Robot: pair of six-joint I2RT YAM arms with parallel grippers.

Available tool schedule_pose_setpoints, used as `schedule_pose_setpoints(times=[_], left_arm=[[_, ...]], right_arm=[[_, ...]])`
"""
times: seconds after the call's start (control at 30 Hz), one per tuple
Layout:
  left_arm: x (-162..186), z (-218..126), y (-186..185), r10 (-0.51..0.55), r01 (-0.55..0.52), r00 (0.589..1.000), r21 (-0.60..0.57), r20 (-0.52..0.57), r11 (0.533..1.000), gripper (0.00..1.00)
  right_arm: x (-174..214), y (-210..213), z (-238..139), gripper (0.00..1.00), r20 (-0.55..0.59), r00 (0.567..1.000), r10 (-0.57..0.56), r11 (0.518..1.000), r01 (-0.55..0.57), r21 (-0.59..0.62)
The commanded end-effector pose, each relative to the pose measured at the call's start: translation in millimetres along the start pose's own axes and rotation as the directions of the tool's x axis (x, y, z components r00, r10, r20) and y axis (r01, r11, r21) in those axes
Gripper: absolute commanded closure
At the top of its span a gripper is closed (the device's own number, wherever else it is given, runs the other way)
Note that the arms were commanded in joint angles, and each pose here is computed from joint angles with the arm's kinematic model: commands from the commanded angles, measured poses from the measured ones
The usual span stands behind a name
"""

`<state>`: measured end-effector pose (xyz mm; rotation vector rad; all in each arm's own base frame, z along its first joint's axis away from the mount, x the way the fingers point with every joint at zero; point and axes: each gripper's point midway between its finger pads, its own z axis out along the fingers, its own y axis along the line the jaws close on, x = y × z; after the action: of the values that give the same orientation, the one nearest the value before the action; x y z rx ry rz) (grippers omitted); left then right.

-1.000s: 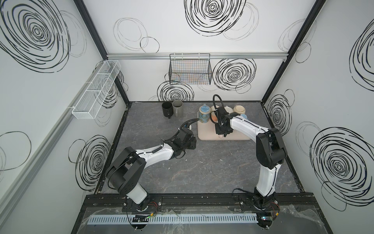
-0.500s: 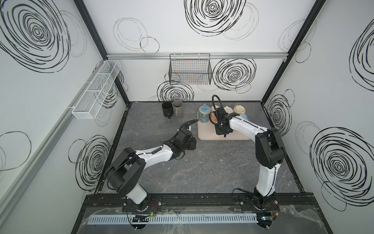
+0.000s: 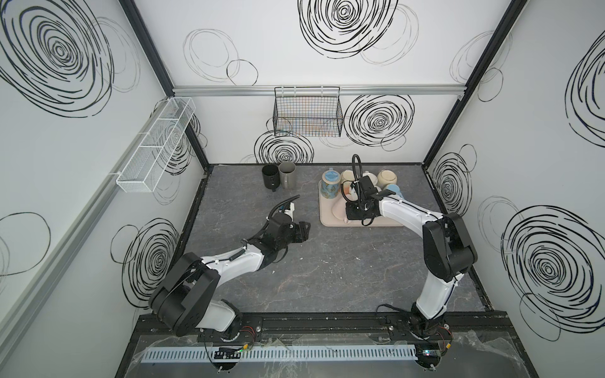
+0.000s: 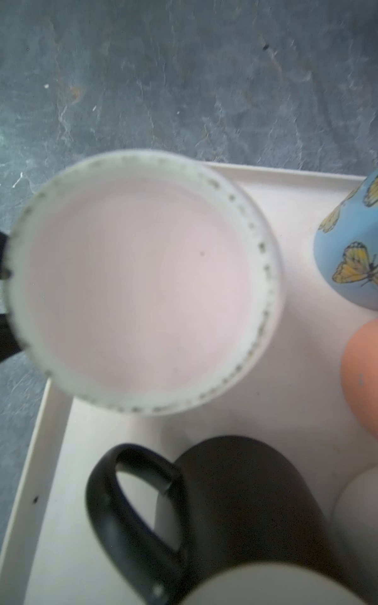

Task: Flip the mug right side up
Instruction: 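Grasp the upside-down pink mug with the right gripper and lift it, then raise the pink mug toward the left gripper while the left gripper reaches for it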

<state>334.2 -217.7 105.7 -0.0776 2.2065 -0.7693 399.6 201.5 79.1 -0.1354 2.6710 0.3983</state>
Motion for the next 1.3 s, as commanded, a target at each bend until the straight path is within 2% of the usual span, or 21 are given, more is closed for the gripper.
schedule_pose_setpoints(times=[0.0, 0.37, 0.63, 0.8, 1.0, 1.13, 1.27], left_arm=[[-25, -11, -24, -0.077, 0.061, 0.993, 0.165, 0.089, 0.984, 0.37], [-37, -20, -26, -0.225, 0.177, 0.968, 0.323, 0.115, 0.930, 0.37], [-53, -32, -32, -0.282, 0.207, 0.950, 0.408, 0.133, 0.889, 0.36], [-67, -46, -47, -0.319, 0.206, 0.937, 0.515, 0.141, 0.832, 0.33], [-81, -56, -64, -0.300, 0.165, 0.942, 0.569, 0.151, 0.805, 0.32], [-87, -59, -71, -0.287, 0.149, 0.946, 0.584, 0.150, 0.798, 0.31], [-95, -67, -81, -0.294, 0.133, 0.942, 0.625, 0.162, 0.770, 0.31]], right_arm=[[-33, 31, -26, 1.00, 0.119, 0.990, 0.080, 0.976, -0.053, -0.210], [-42, 42, -51, 1.00, 0.194, 0.955, 0.226, 0.897, -0.127, -0.424], [-54, 57, -80, 1.00, 0.246, 0.937, 0.247, 0.843, -0.083, -0.531], [-64, 78, -110, 1.00, 0.293, 0.923, 0.248, 0.775, -0.008, -0.631], [-69, 104, -145, 1.00, 0.336, 0.915, 0.224, 0.686, 0.097, -0.721], [-67, 128, -165, 1.00, 0.361, 0.916, 0.172, 0.620, 0.184, -0.762], [-61, 153, -185, 1.00, 0.389, 0.914, 0.114, 0.545, 0.270, -0.794]])
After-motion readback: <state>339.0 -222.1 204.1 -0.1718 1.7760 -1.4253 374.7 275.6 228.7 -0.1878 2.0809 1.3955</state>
